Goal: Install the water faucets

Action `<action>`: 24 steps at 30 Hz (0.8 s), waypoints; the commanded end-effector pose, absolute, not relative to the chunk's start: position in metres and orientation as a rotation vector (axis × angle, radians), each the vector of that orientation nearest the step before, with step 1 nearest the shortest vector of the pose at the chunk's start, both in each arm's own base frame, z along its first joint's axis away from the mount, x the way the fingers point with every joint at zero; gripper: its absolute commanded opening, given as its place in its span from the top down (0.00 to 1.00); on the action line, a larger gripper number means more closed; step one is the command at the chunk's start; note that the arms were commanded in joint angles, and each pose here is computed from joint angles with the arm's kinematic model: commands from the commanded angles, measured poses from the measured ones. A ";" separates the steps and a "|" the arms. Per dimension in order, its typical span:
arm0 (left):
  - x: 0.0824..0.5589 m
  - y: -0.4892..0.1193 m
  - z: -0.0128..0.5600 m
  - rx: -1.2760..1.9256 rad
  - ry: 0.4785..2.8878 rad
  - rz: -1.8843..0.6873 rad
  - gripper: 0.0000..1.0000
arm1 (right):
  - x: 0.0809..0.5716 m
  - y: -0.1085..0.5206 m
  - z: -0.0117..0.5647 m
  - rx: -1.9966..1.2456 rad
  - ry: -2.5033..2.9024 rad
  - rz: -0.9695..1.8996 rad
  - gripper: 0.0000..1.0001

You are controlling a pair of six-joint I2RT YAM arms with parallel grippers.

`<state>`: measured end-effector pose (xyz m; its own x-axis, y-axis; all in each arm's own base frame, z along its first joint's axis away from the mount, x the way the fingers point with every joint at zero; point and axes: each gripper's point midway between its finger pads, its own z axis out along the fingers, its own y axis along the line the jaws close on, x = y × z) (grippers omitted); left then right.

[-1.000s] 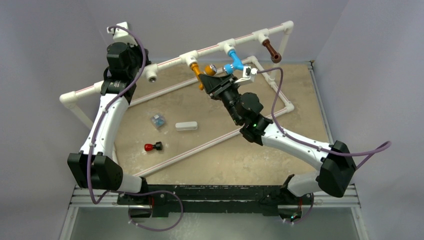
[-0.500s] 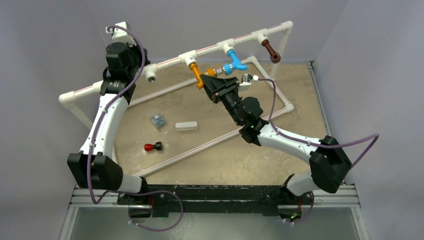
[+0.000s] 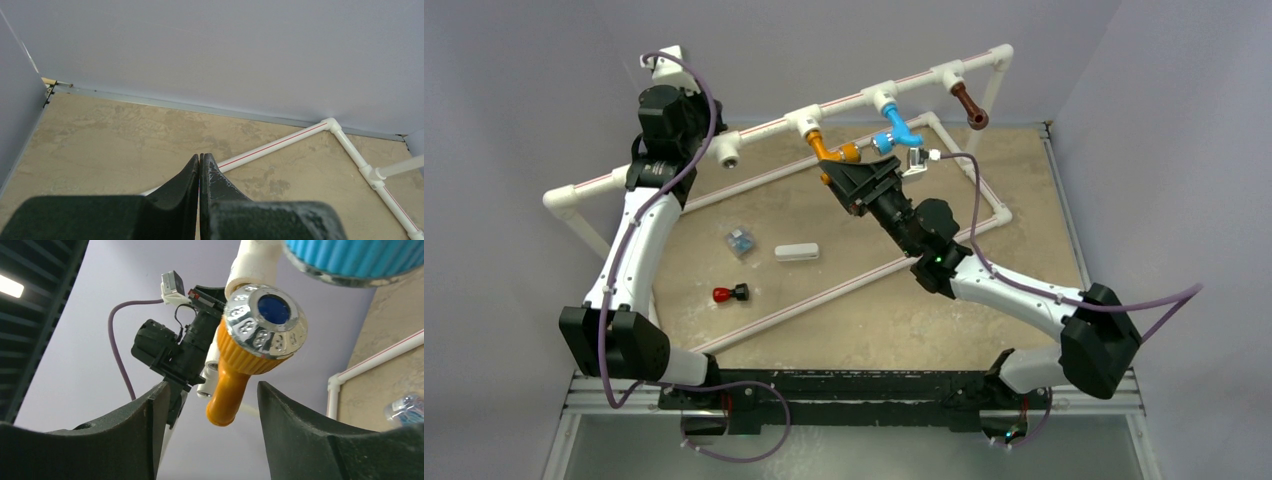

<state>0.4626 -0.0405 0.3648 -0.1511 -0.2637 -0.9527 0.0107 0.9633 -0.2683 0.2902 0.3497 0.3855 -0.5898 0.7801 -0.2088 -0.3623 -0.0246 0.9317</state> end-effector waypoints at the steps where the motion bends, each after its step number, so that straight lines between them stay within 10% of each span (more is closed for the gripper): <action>1: 0.449 -0.045 0.281 -0.206 1.980 -0.226 1.00 | 0.289 0.332 0.397 0.417 1.379 1.632 0.33; 24: 0.449 -0.045 0.280 -0.206 1.983 -0.226 1.00 | 0.289 0.261 0.467 -0.286 1.203 0.631 0.31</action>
